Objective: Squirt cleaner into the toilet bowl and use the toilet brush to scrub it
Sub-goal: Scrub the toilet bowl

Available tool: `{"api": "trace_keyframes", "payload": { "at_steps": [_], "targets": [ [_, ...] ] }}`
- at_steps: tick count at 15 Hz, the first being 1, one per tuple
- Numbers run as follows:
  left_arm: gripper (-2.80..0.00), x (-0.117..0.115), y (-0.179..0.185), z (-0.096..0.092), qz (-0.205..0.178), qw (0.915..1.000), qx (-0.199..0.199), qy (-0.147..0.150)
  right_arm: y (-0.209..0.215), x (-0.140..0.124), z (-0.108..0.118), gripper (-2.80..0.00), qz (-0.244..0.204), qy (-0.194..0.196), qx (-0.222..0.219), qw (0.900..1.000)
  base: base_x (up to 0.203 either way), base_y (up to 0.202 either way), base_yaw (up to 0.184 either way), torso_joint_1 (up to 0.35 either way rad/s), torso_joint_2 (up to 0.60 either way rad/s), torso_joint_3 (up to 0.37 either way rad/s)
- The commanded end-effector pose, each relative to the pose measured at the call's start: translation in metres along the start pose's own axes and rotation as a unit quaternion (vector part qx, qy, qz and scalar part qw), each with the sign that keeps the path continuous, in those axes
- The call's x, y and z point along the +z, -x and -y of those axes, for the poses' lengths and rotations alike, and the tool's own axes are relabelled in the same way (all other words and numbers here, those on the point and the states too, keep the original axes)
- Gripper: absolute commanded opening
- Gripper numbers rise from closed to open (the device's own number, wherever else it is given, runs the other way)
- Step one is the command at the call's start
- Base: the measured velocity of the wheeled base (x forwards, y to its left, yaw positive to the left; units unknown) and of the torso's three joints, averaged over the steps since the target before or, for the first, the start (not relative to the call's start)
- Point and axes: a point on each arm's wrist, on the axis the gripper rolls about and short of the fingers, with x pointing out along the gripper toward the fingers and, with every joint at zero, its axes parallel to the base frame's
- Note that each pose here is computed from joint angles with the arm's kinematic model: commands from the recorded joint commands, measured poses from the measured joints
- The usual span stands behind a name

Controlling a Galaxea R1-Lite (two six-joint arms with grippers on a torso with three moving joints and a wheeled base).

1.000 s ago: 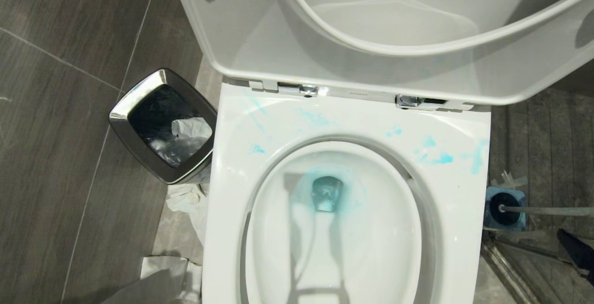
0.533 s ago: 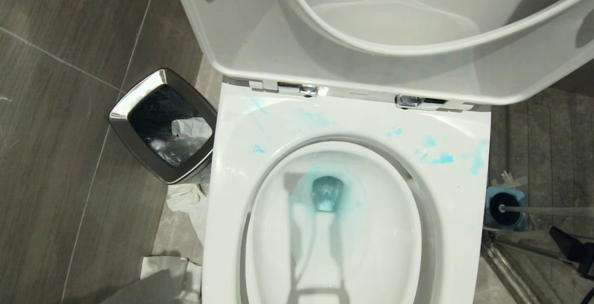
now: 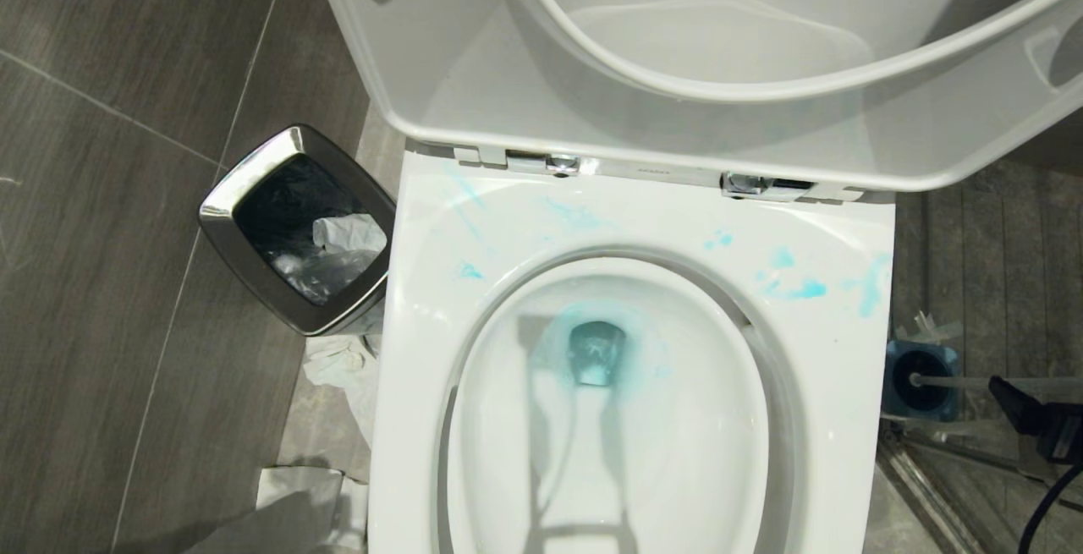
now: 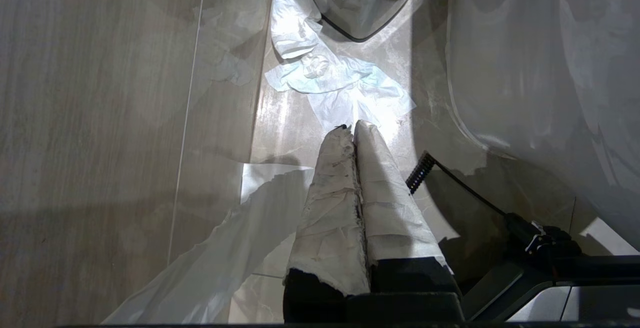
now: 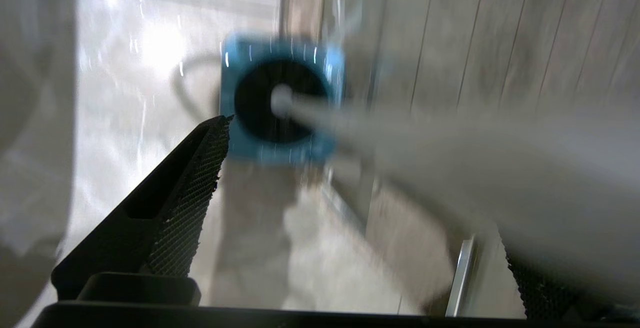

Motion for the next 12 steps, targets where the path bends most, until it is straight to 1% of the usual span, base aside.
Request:
{"api": "trace_keyframes", "payload": {
  "at_steps": [1,4,5,8,10,12],
  "targets": [
    [-2.80,0.000,0.000,0.000,-0.001,1.0000,0.000,0.000,-0.006,0.003,0.001,0.00,0.019,0.006,0.014,1.000,0.000,0.000,0.000,0.000,0.00,0.000],
    [-2.80,0.000,0.000,0.000,-0.001,1.0000,-0.001,0.000,-0.009,0.005,0.001,0.00,0.033,0.016,0.021,0.999,0.000,0.000,0.000,0.000,0.00,0.000],
    [-2.80,0.000,0.000,0.000,-0.001,1.0000,-0.001,0.000,-0.010,0.006,0.001,-2.80,0.040,0.018,0.025,0.999,0.000,0.000,0.000,0.000,0.00,0.000],
    [-2.80,0.000,0.000,0.000,-0.001,1.0000,-0.001,0.000,-0.015,0.011,0.002,-2.80,0.059,0.023,0.023,0.998,0.000,0.000,0.000,0.000,0.00,0.000],
    [-2.80,0.000,0.000,0.000,-0.001,1.0000,-0.001,0.000,-0.015,0.012,0.003,-2.80,0.070,0.035,0.021,0.997,0.000,0.000,0.000,0.000,0.00,0.000],
    [-2.80,0.000,0.000,0.000,-0.001,1.0000,0.000,0.000,-0.012,0.014,0.002,-2.80,0.088,0.038,0.040,0.995,0.000,0.000,0.000,0.000,0.00,0.000]
  ]
}}
